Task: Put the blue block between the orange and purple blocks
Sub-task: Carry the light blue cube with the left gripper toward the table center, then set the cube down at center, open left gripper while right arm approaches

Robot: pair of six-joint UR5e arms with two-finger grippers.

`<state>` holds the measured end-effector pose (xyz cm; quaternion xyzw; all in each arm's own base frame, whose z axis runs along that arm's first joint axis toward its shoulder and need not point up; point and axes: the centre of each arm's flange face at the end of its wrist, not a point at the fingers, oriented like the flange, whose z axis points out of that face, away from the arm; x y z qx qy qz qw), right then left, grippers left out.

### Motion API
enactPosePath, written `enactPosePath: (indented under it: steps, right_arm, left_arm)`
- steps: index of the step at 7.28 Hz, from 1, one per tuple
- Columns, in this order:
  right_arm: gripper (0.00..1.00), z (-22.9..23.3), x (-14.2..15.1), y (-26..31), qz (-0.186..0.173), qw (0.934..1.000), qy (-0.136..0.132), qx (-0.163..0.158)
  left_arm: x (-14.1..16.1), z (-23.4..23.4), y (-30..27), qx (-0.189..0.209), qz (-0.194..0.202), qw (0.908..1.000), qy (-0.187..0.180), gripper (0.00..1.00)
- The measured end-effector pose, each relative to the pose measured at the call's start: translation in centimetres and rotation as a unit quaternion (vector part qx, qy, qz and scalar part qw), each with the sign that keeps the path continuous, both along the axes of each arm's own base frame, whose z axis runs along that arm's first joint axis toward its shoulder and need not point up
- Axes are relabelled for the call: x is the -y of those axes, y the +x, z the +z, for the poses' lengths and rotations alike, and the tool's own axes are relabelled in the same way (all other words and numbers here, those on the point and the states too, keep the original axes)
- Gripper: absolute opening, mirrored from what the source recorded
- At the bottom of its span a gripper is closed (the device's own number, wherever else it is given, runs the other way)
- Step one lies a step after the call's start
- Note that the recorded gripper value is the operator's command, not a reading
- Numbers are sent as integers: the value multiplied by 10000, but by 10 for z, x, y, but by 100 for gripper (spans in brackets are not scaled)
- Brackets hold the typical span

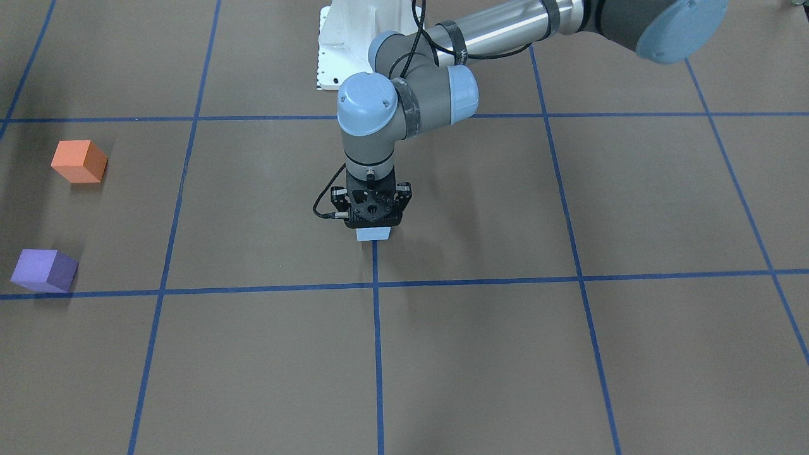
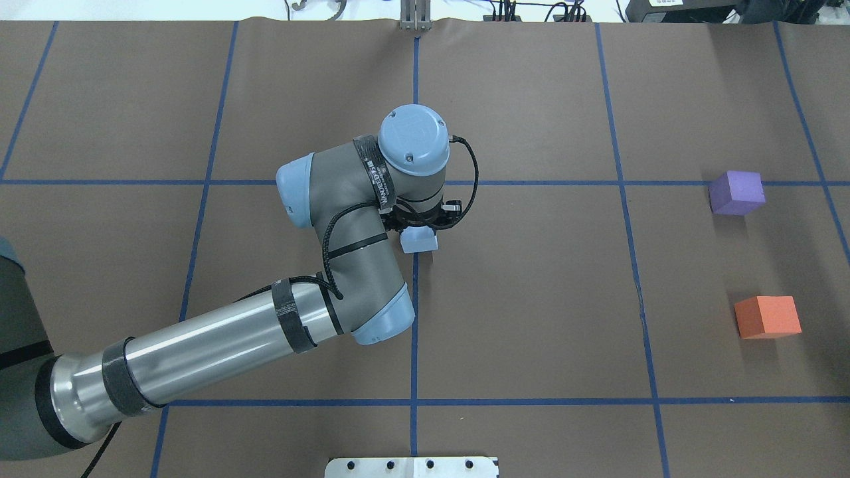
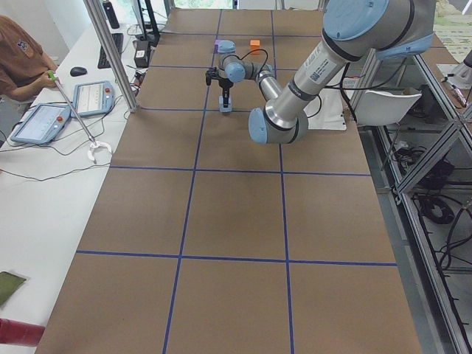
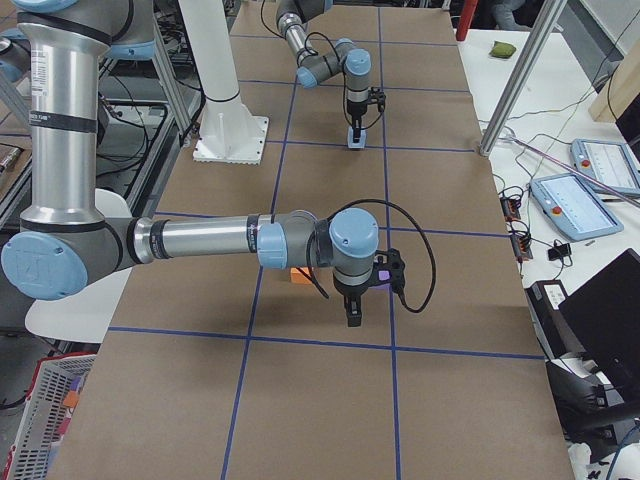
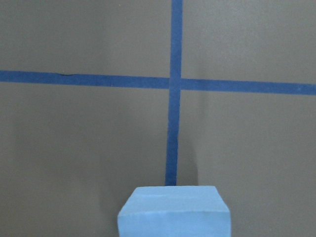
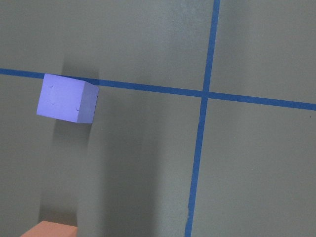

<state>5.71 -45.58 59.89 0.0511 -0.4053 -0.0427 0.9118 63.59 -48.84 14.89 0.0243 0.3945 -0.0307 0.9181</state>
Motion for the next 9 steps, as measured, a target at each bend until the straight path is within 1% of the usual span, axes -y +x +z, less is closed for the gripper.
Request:
enactPosePath:
  steps: [1, 4, 5, 6, 7, 8, 9]
  right_arm:
    - [100, 0, 0, 0, -2, 10000, 6, 4]
    - [100, -5, 3, 0, -2, 10000, 49, 25]
    - [100, -13, 8, 0, 3, 9999, 114, 30]
    - [100, -32, 15, 1, 11, 9998, 202, 32]
    - [100, -74, 27, 1, 21, 9997, 223, 20]
    - [100, -137, 42, 1, 20, 9999, 134, -6]
    - [100, -205, 54, -4, -21, 10000, 43, -24]
  left_arm:
    - [0, 2, 1, 14, 6, 10000, -5, 100]
    - [-6, 5, 7, 51, 41, 10000, -30, 100]
    - [-8, 3, 7, 26, 44, 10000, -34, 100]
    - [-9, -4, 4, -31, 43, 10000, -26, 100]
    - [-6, -14, -7, -138, 56, 9999, -41, 100]
    - [6, -21, -29, -203, 68, 9996, -164, 100]
    - [23, -24, -62, -172, 101, 9993, -301, 100]
